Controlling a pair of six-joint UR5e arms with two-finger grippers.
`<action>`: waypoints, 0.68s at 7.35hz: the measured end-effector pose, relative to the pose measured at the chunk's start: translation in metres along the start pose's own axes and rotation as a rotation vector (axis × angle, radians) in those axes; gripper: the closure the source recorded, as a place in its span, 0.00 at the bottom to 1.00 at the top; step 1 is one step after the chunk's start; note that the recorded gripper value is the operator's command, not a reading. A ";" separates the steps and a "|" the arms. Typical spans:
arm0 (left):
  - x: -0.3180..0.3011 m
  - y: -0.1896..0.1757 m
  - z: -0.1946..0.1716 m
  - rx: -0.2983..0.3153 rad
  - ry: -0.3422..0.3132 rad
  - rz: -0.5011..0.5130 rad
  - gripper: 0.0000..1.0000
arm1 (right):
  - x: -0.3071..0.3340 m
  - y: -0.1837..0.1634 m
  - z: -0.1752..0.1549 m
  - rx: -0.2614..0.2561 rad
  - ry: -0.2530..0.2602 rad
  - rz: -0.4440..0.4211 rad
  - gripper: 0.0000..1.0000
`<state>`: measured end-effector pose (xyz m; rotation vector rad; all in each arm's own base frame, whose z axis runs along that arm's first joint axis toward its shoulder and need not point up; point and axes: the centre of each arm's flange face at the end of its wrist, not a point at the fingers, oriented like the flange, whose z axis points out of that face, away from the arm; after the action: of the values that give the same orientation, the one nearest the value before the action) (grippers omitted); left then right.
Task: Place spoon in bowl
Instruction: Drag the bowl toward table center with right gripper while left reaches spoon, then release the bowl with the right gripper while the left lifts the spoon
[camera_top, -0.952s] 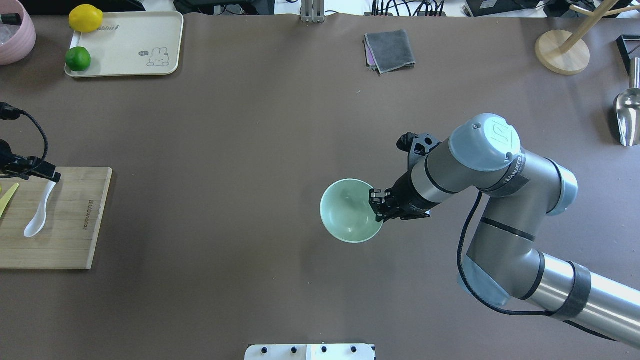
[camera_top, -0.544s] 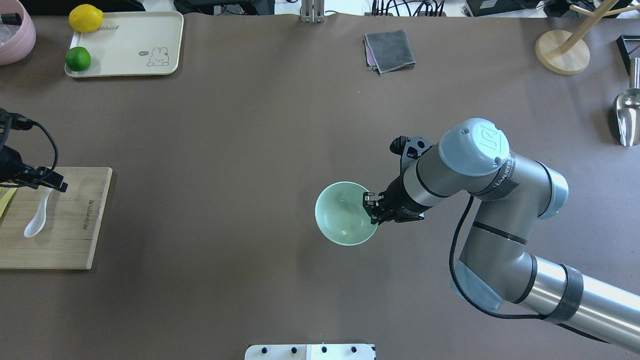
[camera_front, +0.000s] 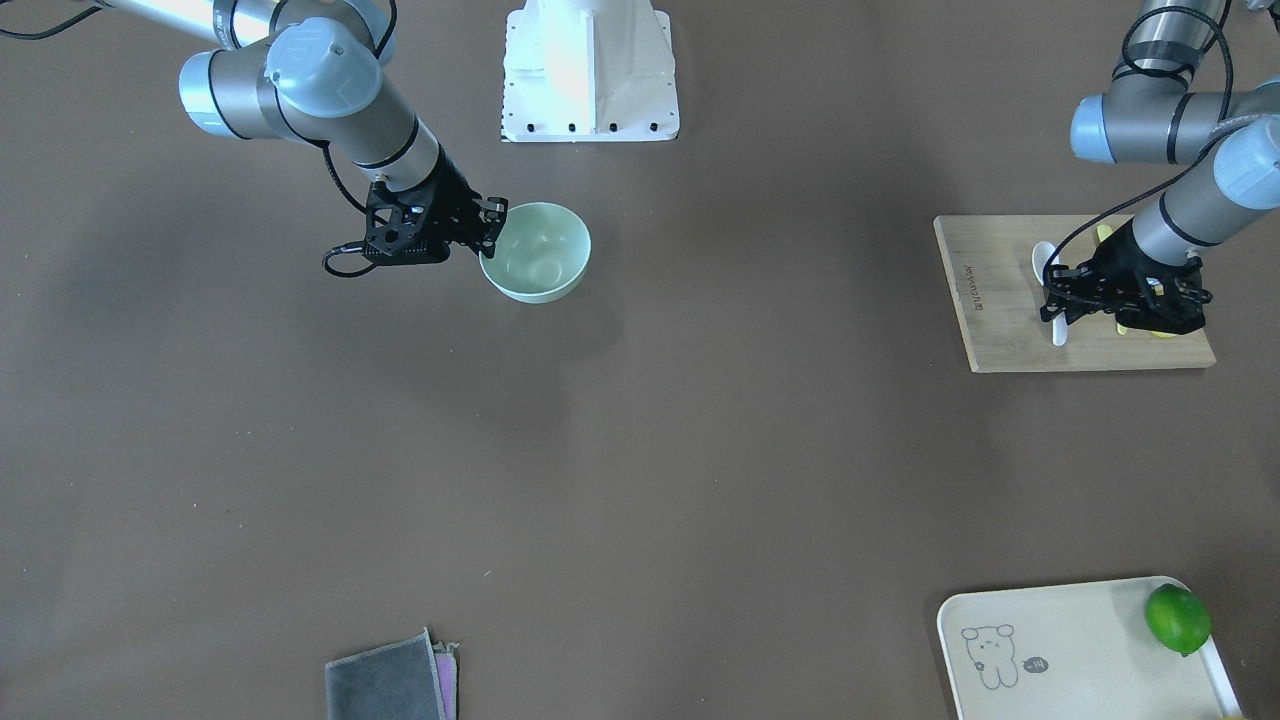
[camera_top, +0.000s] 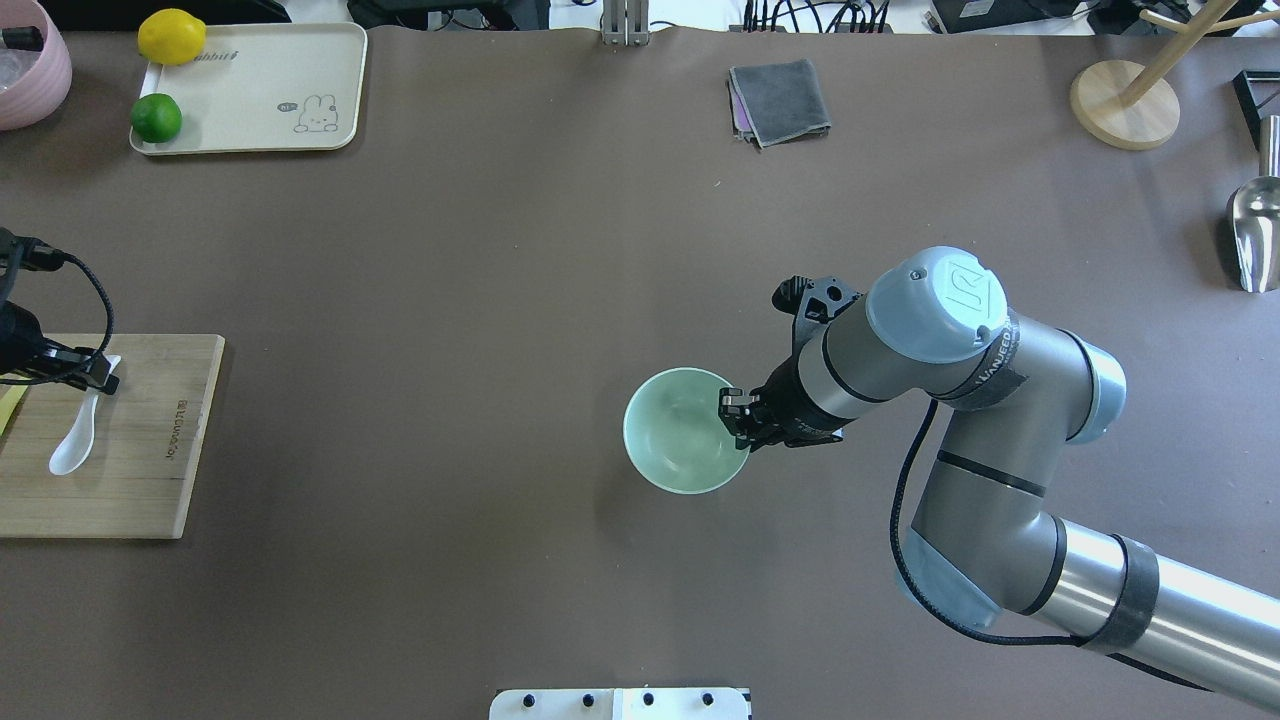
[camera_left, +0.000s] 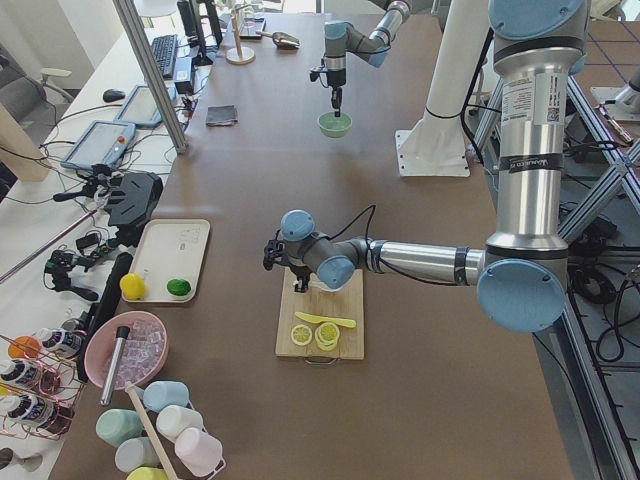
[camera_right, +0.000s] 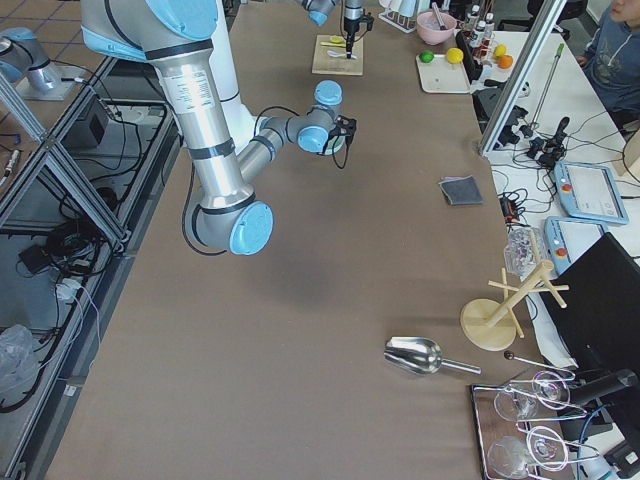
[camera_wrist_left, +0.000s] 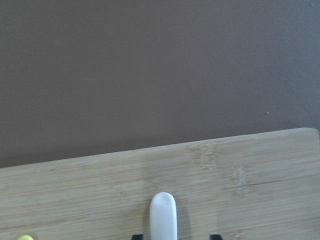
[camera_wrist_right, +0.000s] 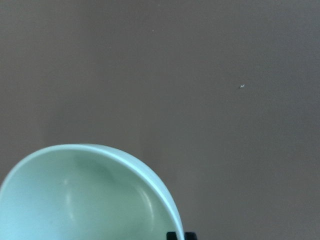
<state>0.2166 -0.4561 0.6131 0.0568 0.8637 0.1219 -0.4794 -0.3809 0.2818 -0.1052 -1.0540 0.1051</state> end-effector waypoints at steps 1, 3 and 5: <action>-0.003 0.003 0.001 -0.003 -0.003 -0.003 1.00 | -0.001 0.000 -0.002 0.010 -0.003 -0.002 0.00; -0.003 0.005 -0.002 -0.002 -0.003 -0.003 1.00 | -0.001 -0.002 -0.007 0.020 -0.008 -0.002 0.00; 0.021 0.001 -0.021 0.019 0.024 0.016 1.00 | 0.000 -0.008 -0.023 0.033 -0.004 0.005 0.00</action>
<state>0.2136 -0.4521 0.5836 0.0807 0.8888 0.1296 -0.4587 -0.3896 0.2719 -0.0779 -1.0553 0.1275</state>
